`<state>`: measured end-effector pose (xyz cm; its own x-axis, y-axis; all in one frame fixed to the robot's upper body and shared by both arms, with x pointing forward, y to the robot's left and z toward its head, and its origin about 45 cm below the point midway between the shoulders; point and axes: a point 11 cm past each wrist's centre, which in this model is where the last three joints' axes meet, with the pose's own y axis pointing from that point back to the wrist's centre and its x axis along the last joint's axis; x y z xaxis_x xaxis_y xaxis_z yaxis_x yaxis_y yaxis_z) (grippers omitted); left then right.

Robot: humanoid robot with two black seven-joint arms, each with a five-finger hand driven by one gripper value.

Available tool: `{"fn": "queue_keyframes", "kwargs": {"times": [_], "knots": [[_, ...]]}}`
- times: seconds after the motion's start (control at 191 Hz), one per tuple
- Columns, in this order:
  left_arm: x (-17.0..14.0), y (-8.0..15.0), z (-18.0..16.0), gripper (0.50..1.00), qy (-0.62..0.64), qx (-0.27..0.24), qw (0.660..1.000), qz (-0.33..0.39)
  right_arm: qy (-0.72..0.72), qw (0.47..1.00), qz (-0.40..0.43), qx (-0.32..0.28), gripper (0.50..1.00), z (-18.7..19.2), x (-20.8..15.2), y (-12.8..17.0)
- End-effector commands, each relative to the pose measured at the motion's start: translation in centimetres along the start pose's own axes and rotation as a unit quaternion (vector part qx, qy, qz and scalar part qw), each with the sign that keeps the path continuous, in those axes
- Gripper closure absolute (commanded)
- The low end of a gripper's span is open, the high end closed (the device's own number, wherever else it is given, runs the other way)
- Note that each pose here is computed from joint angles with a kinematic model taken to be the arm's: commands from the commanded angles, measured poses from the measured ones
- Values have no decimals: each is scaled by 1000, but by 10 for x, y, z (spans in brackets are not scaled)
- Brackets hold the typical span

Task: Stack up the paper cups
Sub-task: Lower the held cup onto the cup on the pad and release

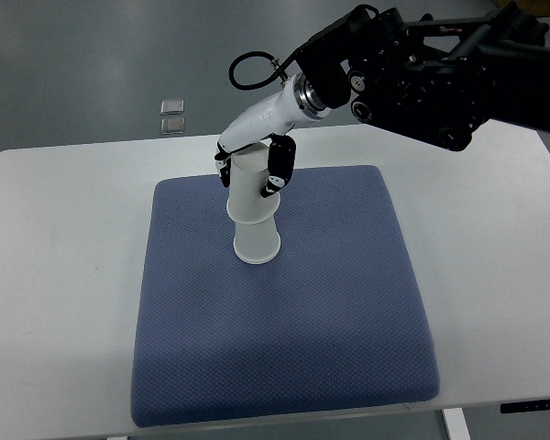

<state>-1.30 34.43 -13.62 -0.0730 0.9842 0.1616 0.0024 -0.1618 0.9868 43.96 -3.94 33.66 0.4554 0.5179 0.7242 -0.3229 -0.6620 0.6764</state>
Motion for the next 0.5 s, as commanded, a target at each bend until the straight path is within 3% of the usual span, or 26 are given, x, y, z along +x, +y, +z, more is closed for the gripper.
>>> {"fn": "queue_keyframes", "kwargs": {"times": [0.0,0.377,0.466,0.497], "knots": [[0,0,0,500,-1,0,1000,0,1,1000,5,-2,820,1,1,-1],[0,0,0,500,0,0,1000,0,-10,1000,3,-1,781,4,-10,-11],[0,0,0,500,0,0,1000,0,-11,1000,8,-2,730,5,-12,-12],[0,0,0,500,0,0,1000,0,-11,1000,10,-1,685,5,-11,-12]]}}
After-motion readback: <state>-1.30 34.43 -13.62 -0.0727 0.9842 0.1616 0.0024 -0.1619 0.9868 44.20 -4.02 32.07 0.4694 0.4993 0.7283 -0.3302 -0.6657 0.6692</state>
